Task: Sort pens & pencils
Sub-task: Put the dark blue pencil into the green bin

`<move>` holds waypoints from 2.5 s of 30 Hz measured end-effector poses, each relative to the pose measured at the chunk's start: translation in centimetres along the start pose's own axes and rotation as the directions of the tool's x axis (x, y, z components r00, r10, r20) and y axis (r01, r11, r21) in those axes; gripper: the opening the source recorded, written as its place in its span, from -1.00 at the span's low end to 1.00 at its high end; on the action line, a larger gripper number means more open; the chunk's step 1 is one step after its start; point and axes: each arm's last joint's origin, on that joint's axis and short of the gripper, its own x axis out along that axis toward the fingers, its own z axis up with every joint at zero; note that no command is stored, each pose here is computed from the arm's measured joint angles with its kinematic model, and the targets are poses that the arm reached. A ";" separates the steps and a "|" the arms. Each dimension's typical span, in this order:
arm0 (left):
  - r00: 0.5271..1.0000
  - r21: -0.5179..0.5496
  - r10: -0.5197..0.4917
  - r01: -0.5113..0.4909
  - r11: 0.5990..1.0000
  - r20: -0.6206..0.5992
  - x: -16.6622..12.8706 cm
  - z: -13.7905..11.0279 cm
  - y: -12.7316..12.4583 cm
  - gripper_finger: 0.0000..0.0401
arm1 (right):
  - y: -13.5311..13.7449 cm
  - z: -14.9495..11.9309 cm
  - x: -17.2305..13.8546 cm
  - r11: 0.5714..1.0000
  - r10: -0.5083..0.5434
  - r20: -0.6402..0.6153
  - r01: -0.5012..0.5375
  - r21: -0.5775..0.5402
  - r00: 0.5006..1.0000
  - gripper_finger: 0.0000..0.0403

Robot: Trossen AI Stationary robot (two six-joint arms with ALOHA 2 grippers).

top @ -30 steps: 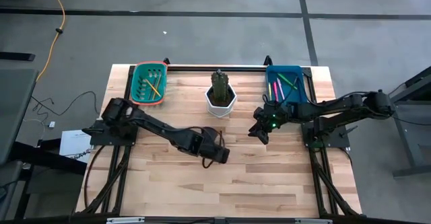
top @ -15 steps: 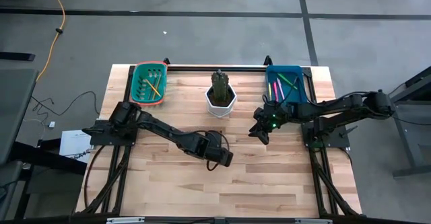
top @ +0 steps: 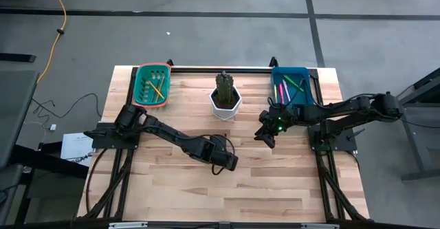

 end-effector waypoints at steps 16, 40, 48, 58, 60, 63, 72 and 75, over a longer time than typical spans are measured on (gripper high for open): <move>1.000 0.036 -0.001 0.001 0.999 -0.003 0.2 0.5 0.1 -0.76 | 0.1 0.0 0.0 0.999 0.036 -0.017 -0.036 0.000 0.999 -0.39; 1.000 -0.004 0.011 -0.011 1.000 -0.019 0.5 1.7 0.4 -0.48 | 0.1 0.0 0.0 0.999 0.039 -0.018 -0.039 -0.007 0.999 -0.39; 0.999 0.038 -0.013 0.015 0.999 -0.048 -0.1 1.8 -0.3 -0.55 | 0.1 -0.1 0.0 0.999 0.039 -0.018 -0.039 0.000 0.999 -0.39; 0.999 0.169 0.036 -0.033 0.985 -0.012 -3.5 3.2 -2.3 -0.55 | 0.1 -0.1 0.0 0.999 0.039 -0.018 -0.038 0.028 0.999 -0.39; 0.999 0.176 0.022 -0.017 0.984 -0.030 -3.7 3.2 -2.6 -0.55 | 0.1 -0.1 0.0 0.998 0.038 -0.023 -0.037 0.049 0.999 -0.39; 0.999 0.185 0.018 -0.013 0.983 -0.028 -4.1 3.0 -2.8 -0.55 | 0.1 -0.1 0.0 0.998 0.038 -0.027 -0.036 0.056 0.999 -0.39; 0.996 0.074 0.009 -0.003 0.997 -0.087 -2.2 2.5 -3.1 -0.55 | 0.1 -0.7 -0.1 0.995 0.095 -0.109 -0.093 0.028 0.989 -0.39; 0.992 0.051 0.037 -0.032 0.998 -0.117 -1.6 2.2 -2.8 -0.55 | 0.1 -0.9 -0.1 0.993 0.116 -0.132 -0.116 0.007 0.984 -0.39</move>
